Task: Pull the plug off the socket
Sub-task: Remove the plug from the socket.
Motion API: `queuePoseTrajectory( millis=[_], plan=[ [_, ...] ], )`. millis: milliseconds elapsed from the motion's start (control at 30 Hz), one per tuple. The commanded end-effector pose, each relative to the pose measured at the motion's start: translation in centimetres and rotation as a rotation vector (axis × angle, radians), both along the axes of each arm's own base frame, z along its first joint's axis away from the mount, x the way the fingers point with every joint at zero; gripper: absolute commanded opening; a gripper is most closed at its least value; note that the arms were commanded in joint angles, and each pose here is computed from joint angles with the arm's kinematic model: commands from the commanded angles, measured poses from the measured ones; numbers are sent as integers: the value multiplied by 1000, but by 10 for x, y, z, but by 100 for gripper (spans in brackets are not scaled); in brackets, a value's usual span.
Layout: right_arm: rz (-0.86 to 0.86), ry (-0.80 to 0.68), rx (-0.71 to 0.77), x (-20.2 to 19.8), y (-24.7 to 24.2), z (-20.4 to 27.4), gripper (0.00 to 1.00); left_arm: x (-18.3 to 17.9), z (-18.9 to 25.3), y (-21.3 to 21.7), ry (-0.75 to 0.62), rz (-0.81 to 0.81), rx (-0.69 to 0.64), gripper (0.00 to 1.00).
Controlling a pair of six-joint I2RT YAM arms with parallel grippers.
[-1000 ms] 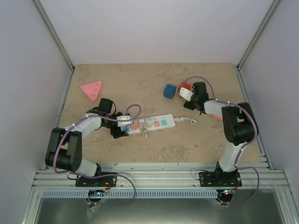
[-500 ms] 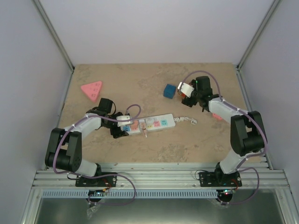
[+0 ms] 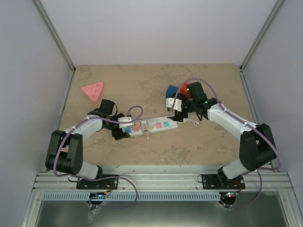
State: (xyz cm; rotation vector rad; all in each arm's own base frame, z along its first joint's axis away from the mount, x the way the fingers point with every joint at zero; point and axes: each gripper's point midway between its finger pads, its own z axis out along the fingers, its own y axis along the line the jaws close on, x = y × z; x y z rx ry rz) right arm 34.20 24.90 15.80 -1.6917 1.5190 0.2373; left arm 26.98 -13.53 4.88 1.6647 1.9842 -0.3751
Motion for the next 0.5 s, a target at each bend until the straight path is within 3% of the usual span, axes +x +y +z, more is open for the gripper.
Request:
queuePoseTrajectory(
  millis=[0, 467],
  plan=[
    [174, 63, 29, -44, 31, 5, 93, 9, 20, -9, -65, -12, -75, 0],
    [250, 144, -31, -60, 81, -21, 78, 12, 20, -9, -75, -3, -79, 0]
  ],
)
